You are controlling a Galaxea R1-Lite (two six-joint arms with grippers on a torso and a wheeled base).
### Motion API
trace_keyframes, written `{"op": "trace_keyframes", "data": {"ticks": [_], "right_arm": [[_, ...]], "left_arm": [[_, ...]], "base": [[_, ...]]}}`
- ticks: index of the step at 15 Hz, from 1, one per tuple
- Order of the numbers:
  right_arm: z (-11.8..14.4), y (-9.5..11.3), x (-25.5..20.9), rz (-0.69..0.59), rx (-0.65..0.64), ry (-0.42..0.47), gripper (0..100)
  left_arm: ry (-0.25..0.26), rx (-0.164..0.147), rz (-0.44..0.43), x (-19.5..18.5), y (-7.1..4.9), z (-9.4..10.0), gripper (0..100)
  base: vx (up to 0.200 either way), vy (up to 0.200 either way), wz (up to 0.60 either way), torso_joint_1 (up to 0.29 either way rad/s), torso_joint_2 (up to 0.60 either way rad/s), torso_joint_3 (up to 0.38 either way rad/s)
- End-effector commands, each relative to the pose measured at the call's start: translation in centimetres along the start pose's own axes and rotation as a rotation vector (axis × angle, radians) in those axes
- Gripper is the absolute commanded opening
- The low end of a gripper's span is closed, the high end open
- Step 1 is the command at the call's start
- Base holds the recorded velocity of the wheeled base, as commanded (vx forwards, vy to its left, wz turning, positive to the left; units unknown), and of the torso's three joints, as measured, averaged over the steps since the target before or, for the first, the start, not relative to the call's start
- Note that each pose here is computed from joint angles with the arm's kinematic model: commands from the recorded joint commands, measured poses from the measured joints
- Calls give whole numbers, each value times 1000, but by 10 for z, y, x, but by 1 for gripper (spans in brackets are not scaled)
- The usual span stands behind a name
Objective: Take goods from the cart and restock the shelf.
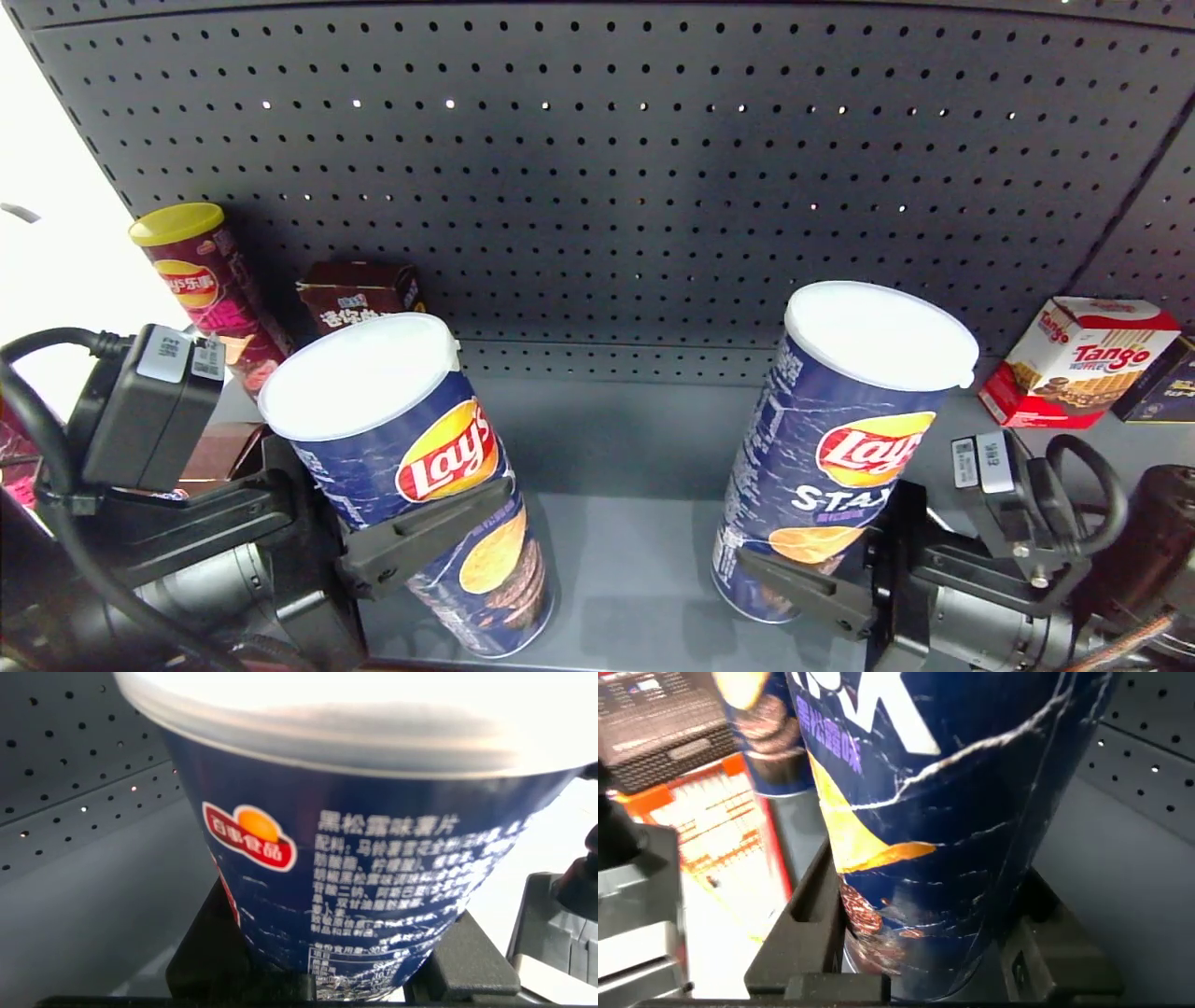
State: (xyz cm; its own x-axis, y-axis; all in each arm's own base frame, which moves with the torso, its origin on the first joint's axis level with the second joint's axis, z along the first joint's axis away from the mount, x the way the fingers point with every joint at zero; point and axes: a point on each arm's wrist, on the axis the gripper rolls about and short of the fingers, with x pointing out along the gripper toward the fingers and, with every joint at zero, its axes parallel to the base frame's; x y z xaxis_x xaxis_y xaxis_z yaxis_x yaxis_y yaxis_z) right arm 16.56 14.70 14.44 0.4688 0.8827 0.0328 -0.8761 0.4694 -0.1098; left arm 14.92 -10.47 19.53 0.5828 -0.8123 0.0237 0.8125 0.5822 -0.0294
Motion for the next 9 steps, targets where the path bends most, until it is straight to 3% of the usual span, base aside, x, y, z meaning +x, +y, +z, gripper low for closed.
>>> {"op": "trace_keyframes", "data": {"ticks": [1,9], "right_arm": [[-19,-6,11,-5,20,56,0],[-30,-8,19,3,11,81,0]], "left_arm": [[2,0,0,0,0,-1,0],[17,-5,-1,-1,0,-5,0]], "base": [[0,0,0,0,0,0],[0,0,0,0,0,0]]}}
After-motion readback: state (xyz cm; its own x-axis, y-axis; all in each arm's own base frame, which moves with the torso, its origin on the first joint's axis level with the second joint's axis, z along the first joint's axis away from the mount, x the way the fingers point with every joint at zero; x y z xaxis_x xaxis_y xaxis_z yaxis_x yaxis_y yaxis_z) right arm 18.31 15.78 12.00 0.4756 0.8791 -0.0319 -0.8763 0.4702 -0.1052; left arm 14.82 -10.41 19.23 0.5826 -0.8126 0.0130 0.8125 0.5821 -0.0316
